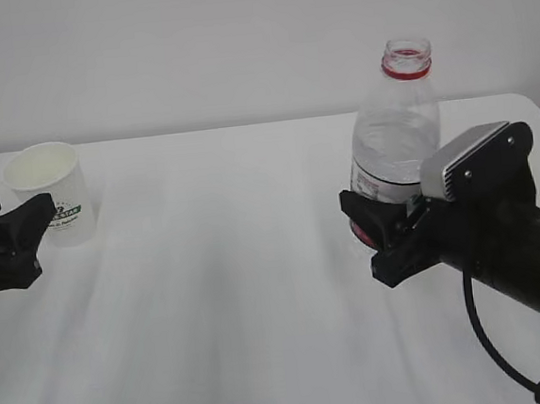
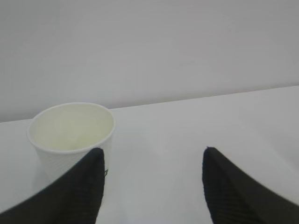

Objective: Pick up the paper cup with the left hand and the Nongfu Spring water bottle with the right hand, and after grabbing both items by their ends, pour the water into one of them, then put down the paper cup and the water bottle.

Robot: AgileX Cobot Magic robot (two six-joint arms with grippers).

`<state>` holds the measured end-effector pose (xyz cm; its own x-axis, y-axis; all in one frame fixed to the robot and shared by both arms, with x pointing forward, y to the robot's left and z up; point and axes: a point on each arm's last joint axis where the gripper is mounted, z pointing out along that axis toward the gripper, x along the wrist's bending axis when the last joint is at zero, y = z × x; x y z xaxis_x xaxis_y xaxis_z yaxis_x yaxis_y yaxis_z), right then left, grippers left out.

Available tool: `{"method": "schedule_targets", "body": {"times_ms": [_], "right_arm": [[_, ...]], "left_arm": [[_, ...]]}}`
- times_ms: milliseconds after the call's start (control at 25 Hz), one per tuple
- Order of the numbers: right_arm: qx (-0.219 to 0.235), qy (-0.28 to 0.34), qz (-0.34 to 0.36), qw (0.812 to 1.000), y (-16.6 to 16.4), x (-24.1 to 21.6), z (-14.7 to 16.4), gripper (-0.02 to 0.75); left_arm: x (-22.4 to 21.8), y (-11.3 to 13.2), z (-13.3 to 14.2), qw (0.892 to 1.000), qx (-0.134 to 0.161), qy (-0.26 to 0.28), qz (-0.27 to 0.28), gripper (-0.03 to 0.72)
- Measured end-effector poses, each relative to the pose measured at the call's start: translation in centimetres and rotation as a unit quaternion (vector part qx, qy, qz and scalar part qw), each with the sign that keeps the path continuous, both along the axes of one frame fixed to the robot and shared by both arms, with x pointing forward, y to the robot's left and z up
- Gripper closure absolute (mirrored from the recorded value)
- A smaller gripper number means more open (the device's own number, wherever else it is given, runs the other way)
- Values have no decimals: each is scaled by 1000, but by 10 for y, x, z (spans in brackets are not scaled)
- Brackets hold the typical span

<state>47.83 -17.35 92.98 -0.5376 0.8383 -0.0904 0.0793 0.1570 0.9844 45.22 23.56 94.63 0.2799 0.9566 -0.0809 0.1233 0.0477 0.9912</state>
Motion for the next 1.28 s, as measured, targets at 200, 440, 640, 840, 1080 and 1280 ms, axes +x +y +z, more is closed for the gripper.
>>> {"method": "schedule_targets", "body": {"times_ms": [200,440,640,840,1080,1280], "right_arm": [[-2,1,-2,1000,-4,-7,12,271],[-4,-7,-3,1000,-7,-14,31,271],[-14,5,-6,1000,-10,-18,37,271],[-17,10,-5,1000,-10,-19,37,272],[-22,17,-6,1000,-11,-19,35,272],[-24,17,-6,1000,-11,-19,35,272]], "left_arm": [[0,0,1,1000,-1,-4,0,218],[0,0,3,1000,-5,-14,1,218],[1,4,3,999,-14,-14,26,209],[3,12,0,997,-27,-5,69,83],[8,12,-25,995,-10,48,82,19],[18,11,-48,992,4,88,94,17]]}}
